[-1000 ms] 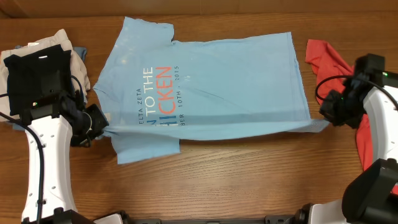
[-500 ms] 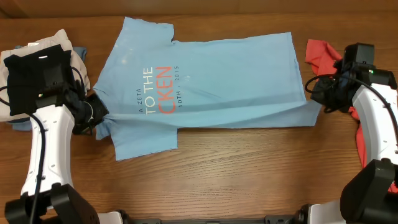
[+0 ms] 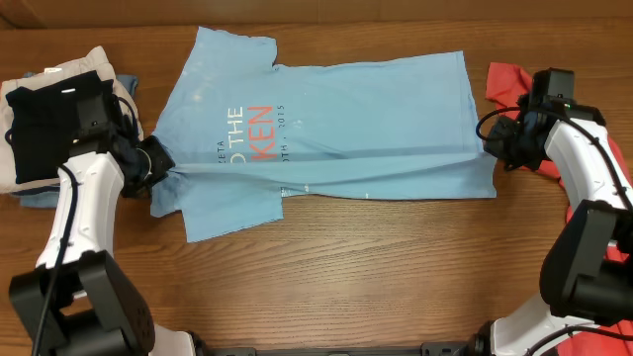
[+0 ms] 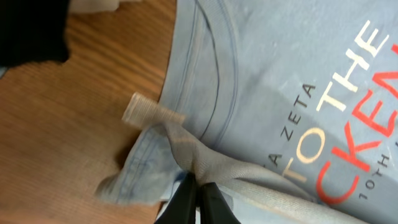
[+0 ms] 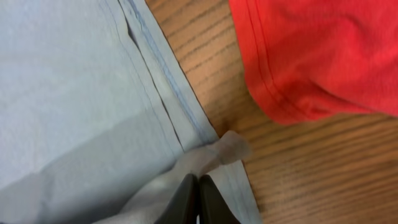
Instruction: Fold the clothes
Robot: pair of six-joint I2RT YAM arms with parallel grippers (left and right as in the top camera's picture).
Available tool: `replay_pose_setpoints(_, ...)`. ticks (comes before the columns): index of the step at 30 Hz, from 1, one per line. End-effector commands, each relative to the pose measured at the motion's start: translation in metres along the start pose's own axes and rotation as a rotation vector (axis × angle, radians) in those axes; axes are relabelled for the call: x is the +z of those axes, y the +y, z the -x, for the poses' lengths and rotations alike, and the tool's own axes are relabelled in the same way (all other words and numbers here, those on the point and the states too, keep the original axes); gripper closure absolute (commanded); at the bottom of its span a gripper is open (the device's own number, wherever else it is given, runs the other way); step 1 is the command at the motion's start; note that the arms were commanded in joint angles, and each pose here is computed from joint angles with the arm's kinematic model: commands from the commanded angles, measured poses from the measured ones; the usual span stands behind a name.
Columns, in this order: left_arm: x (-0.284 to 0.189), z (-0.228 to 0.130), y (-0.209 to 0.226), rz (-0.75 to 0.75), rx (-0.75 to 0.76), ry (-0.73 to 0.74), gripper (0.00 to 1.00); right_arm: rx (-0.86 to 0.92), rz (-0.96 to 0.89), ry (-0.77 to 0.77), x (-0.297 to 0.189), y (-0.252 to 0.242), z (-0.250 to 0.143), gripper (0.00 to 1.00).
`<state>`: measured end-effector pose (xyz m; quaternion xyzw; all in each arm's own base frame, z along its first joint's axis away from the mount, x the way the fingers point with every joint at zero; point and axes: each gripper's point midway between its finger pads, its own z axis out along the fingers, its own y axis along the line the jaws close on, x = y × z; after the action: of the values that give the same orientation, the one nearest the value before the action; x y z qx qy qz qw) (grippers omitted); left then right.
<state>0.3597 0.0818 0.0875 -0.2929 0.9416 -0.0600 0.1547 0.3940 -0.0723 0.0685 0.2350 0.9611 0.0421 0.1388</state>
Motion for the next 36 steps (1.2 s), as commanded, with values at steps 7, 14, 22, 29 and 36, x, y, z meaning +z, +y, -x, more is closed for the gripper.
replay_pose_setpoints(7, 0.026, 0.004, -0.009, -0.024, -0.015, 0.008, 0.96, -0.013, 0.021, -0.079, 0.003, 0.006, 0.020, 0.96)
replay_pose_setpoints(14, 0.029, 0.005, -0.009, -0.023, -0.015, 0.011, 0.96, -0.017, 0.038, -0.138, 0.001, 0.011, 0.035, 0.96)
replay_pose_setpoints(22, 0.029, 0.015, -0.013, -0.041, -0.035, -0.031, 0.94, -0.019, 0.043, -0.157, 0.000, 0.012, 0.039, 0.96)
replay_pose_setpoints(29, 0.029, 0.024, -0.017, -0.056, -0.035, -0.067, 0.91, -0.020, 0.045, -0.161, 0.002, 0.013, 0.041, 0.96)
replay_pose_setpoints(36, 0.029, 0.024, -0.019, -0.058, -0.031, -0.069, 0.91, -0.039, 0.046, -0.135, 0.013, 0.020, 0.035, 0.96)
